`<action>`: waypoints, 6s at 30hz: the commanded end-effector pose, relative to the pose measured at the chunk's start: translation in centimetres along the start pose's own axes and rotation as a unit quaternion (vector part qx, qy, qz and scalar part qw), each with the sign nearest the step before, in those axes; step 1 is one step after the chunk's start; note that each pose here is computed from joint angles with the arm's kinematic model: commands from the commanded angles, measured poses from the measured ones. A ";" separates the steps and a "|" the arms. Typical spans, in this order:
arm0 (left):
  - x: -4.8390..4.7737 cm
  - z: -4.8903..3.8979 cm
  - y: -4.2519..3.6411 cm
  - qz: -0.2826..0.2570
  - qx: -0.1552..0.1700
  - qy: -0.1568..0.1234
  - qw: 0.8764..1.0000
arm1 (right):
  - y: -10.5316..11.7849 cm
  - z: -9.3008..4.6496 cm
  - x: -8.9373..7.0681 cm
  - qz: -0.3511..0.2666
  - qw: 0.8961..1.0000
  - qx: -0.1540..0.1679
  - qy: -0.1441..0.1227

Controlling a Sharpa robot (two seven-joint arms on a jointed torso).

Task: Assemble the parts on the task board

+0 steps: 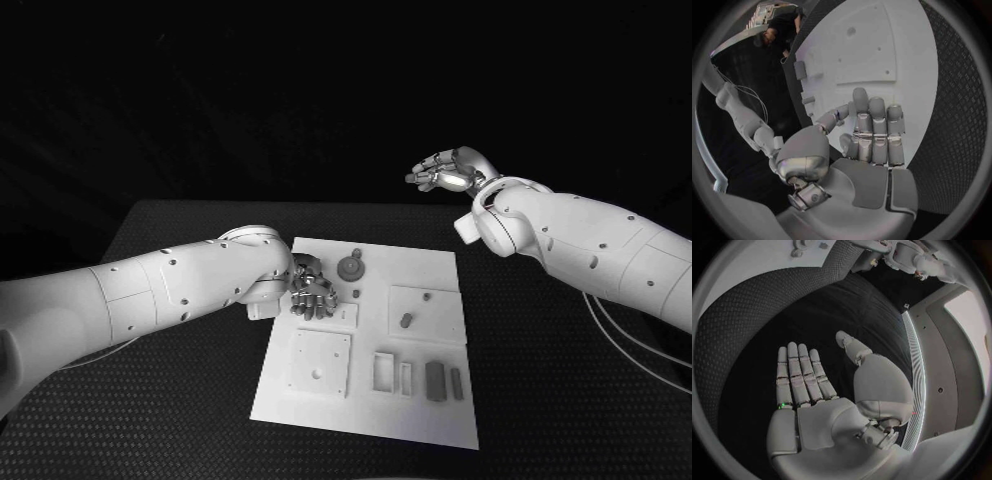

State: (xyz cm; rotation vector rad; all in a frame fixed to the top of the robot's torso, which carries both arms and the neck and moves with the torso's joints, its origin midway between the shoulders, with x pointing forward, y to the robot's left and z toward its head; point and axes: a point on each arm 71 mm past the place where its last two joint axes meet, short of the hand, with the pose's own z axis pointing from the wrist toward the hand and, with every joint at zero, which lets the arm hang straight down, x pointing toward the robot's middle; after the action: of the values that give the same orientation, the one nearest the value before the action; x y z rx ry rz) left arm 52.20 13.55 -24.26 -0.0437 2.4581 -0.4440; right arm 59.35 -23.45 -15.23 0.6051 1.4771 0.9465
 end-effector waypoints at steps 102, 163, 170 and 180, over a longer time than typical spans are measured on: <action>-4.67 -2.96 0.26 -0.067 0.032 -0.071 0.995 | -0.8 -0.3 -0.1 0.001 1.000 0.004 0.002; -7.72 1.10 2.74 -0.037 -0.013 -0.111 0.993 | -0.6 -0.2 1.0 0.005 1.000 0.001 0.012; -7.77 1.16 3.17 -0.041 -0.017 -0.116 0.992 | -0.5 -0.3 0.9 0.005 1.000 0.001 0.012; -7.98 1.18 3.38 -0.045 -0.019 -0.120 0.992 | -0.5 -0.3 1.0 0.005 1.000 0.000 0.012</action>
State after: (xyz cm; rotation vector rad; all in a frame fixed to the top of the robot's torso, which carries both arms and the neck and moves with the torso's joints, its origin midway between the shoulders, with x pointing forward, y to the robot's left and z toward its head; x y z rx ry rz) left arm 59.58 17.90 -21.61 -0.2152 2.2311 -0.3760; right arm 59.04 -23.10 -16.24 0.6128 1.4958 0.9517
